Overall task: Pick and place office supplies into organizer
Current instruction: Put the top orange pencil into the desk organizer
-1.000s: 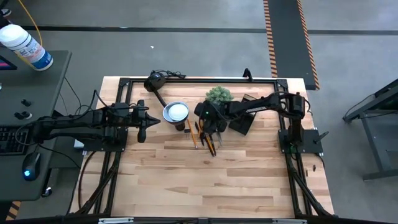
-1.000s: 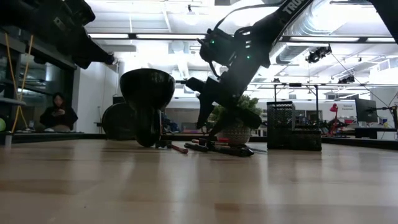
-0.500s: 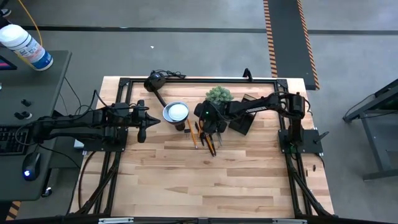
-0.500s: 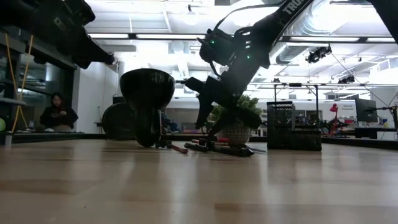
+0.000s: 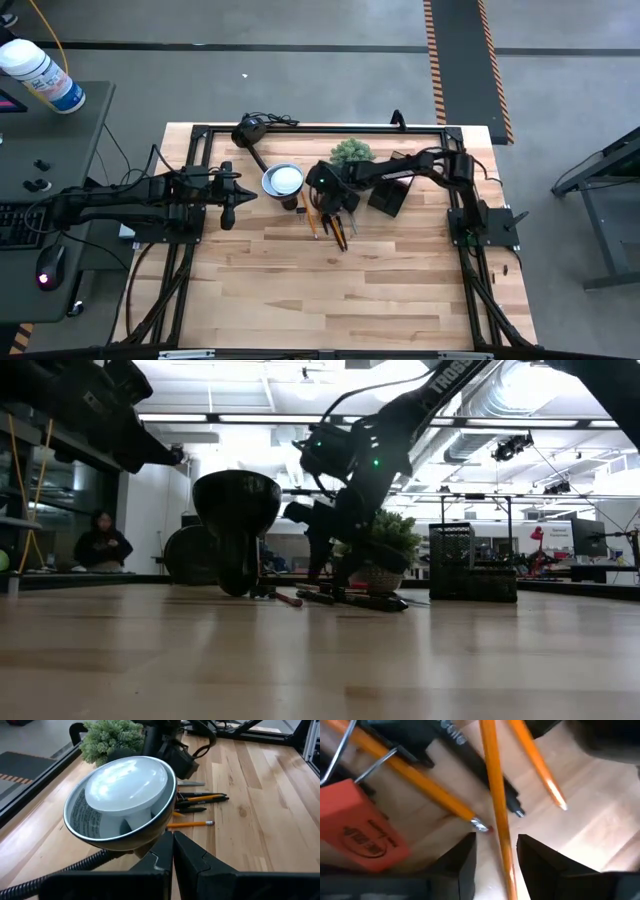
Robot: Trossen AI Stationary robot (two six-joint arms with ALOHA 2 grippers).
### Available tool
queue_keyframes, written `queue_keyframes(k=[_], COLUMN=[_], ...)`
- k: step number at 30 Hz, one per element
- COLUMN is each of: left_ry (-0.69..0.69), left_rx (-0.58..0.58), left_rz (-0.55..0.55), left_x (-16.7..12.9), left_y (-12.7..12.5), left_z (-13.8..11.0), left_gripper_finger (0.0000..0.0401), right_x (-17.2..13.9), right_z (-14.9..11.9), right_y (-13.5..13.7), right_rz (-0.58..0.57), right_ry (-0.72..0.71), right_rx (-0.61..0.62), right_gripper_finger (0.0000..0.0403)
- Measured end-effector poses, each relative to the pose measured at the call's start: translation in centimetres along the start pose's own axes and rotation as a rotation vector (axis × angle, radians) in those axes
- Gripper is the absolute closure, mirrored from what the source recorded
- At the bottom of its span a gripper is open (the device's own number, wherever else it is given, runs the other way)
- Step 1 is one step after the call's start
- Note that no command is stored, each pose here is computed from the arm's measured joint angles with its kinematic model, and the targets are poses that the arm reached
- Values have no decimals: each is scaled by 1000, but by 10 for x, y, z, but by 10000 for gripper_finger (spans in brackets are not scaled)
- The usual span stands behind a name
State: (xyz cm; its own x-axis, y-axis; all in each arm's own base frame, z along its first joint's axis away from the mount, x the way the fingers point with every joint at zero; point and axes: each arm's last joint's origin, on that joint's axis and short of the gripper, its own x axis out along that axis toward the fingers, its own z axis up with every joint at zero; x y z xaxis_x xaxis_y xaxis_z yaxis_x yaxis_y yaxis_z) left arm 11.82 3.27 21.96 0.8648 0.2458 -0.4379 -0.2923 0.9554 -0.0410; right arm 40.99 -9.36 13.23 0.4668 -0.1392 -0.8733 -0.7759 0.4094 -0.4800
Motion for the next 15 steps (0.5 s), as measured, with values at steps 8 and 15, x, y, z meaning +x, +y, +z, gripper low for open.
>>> queue_keyframes(k=[8,15], left_ry=[0,1], left_rx=[0,0], left_rz=[0,0], left_x=[0,0], left_y=[0,0], left_z=[0,0], left_gripper_finger=[400,400], right_x=[15,18], right_z=[-1,-1], right_y=[3,4], right_rz=[74,96], right_ry=[-10,-3], right_rx=[-1,-2], right_gripper_finger=[334,391])
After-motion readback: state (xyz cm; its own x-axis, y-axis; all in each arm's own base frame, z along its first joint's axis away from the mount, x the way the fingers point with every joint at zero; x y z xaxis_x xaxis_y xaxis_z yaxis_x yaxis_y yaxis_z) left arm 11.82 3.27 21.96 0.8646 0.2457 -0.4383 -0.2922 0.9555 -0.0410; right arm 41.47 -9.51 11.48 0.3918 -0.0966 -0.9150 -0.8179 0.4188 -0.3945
